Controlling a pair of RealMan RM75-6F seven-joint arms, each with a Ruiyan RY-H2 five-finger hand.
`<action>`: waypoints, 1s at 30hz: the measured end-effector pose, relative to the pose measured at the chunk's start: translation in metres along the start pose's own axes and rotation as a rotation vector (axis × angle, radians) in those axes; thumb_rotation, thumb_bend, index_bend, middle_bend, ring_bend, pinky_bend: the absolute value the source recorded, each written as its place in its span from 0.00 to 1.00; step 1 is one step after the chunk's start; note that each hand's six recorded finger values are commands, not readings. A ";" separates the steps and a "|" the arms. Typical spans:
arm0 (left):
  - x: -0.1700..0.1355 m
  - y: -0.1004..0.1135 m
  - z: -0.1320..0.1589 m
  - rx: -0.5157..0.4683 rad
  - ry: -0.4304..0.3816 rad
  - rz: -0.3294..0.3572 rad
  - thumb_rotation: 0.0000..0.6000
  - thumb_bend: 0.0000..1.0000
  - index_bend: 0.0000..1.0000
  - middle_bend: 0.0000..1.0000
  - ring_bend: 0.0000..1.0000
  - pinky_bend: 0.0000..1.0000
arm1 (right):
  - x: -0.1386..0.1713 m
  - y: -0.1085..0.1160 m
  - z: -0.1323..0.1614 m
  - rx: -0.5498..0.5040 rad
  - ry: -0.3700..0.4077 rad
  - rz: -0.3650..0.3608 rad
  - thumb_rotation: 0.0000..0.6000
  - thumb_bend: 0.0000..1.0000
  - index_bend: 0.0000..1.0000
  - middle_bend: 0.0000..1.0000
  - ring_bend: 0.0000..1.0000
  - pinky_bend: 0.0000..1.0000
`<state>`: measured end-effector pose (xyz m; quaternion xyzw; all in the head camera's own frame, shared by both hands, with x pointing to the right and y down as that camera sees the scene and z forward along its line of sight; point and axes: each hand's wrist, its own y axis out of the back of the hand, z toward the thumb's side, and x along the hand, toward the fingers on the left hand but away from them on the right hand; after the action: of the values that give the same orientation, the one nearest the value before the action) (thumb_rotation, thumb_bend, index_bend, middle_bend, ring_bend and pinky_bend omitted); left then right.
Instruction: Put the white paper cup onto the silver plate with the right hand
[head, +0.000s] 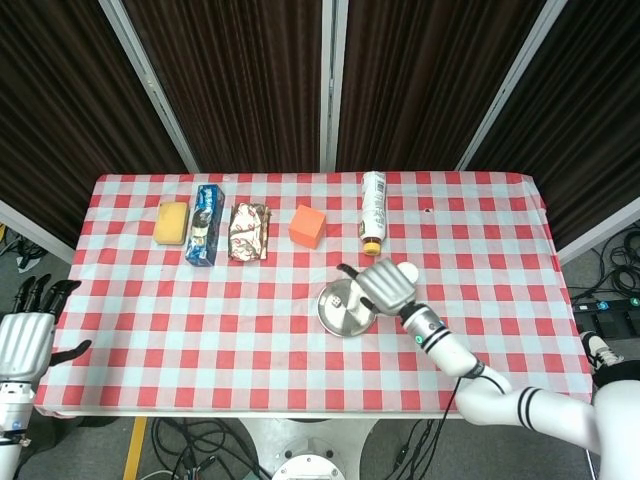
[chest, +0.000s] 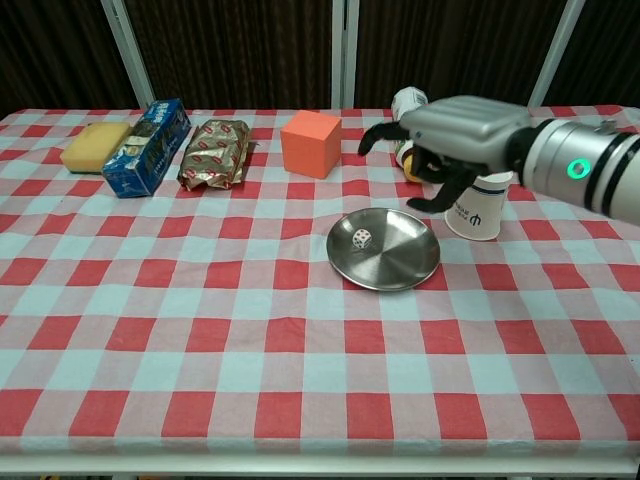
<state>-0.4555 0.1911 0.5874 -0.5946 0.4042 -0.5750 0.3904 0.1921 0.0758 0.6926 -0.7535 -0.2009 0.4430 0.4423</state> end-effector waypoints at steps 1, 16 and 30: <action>0.001 0.000 0.001 0.000 -0.005 0.002 1.00 0.02 0.17 0.18 0.07 0.07 | 0.007 0.008 -0.011 -0.005 -0.028 -0.028 1.00 0.13 0.21 0.45 0.39 0.63; 0.001 -0.002 0.007 0.003 -0.011 -0.009 1.00 0.02 0.17 0.18 0.07 0.07 | 0.042 -0.012 -0.106 -0.226 -0.313 0.123 1.00 0.08 0.13 0.23 0.10 0.26; -0.002 -0.002 0.006 0.005 0.000 -0.017 1.00 0.02 0.17 0.18 0.07 0.07 | 0.018 -0.047 -0.100 -0.528 -0.313 0.124 1.00 0.13 0.27 0.30 0.13 0.26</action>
<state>-0.4498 0.1936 0.5887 -0.5970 0.3978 -0.5793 0.3869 0.2905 0.0639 0.7450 -0.7757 -0.3283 0.5124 0.1672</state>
